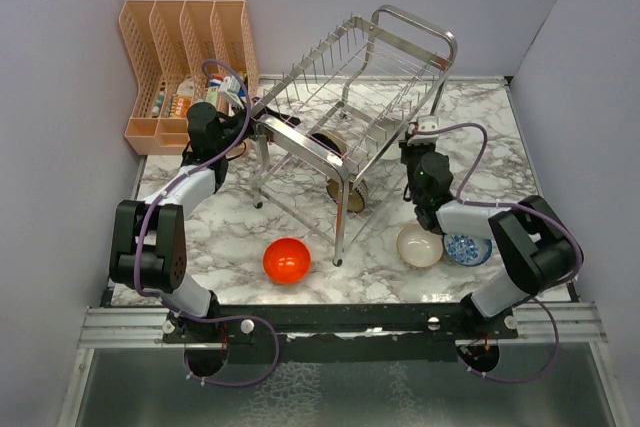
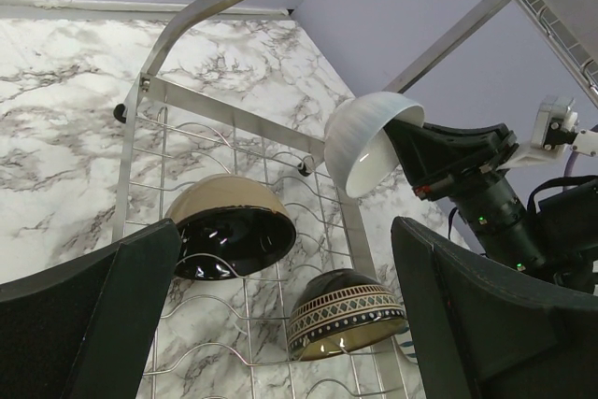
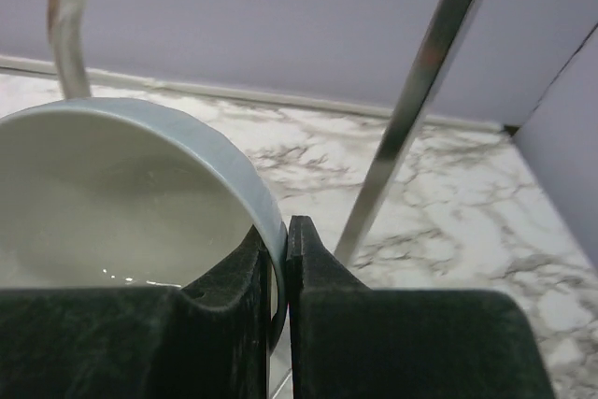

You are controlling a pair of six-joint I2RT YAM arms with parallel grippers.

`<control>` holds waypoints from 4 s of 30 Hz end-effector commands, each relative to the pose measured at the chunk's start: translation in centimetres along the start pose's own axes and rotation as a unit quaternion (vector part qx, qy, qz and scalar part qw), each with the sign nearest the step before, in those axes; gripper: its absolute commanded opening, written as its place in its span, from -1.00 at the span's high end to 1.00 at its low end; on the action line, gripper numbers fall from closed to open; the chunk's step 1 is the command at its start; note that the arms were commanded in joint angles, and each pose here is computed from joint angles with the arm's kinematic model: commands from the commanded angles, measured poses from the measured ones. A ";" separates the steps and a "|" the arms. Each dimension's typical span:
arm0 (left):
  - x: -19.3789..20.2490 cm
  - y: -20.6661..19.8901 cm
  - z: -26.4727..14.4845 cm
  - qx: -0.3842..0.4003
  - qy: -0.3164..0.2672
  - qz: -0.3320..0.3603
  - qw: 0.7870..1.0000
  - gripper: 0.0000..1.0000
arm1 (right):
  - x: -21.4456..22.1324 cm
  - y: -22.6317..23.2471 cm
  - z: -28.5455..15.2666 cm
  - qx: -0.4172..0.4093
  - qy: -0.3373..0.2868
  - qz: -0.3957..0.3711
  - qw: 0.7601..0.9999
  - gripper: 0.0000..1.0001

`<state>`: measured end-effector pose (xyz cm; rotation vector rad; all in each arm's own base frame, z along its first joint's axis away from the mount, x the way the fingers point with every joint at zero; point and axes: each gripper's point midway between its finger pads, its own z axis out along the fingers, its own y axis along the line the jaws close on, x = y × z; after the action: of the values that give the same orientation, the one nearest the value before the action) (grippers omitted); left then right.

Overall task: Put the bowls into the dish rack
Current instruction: Adjust the bowl in the dish rack.

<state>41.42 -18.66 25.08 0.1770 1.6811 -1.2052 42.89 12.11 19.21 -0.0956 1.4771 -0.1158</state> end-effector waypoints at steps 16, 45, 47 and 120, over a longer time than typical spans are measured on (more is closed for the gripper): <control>-0.3 0.1 -0.2 -0.002 -0.006 0.014 1.000 -0.99 | -5.1 -2.8 0.7 0.145 -0.151 -0.260 0.943 0.98; -0.2 -0.8 -0.4 0.027 -0.023 0.009 0.999 -0.99 | 2.5 2.3 -1.3 0.060 -0.083 -0.434 0.895 0.98; -0.1 -0.8 -0.4 0.030 -0.024 0.005 0.999 -0.99 | 3.3 2.3 -1.3 0.065 -0.070 -0.440 0.893 0.98; -0.4 -1.6 -0.3 0.049 -0.030 -0.005 0.998 -0.99 | 5.7 3.6 -7.9 -0.040 0.200 -0.082 0.976 -0.50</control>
<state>41.10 -18.92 25.55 0.1428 1.6084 -1.2781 36.40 13.73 12.42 -0.3203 1.7827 -0.3562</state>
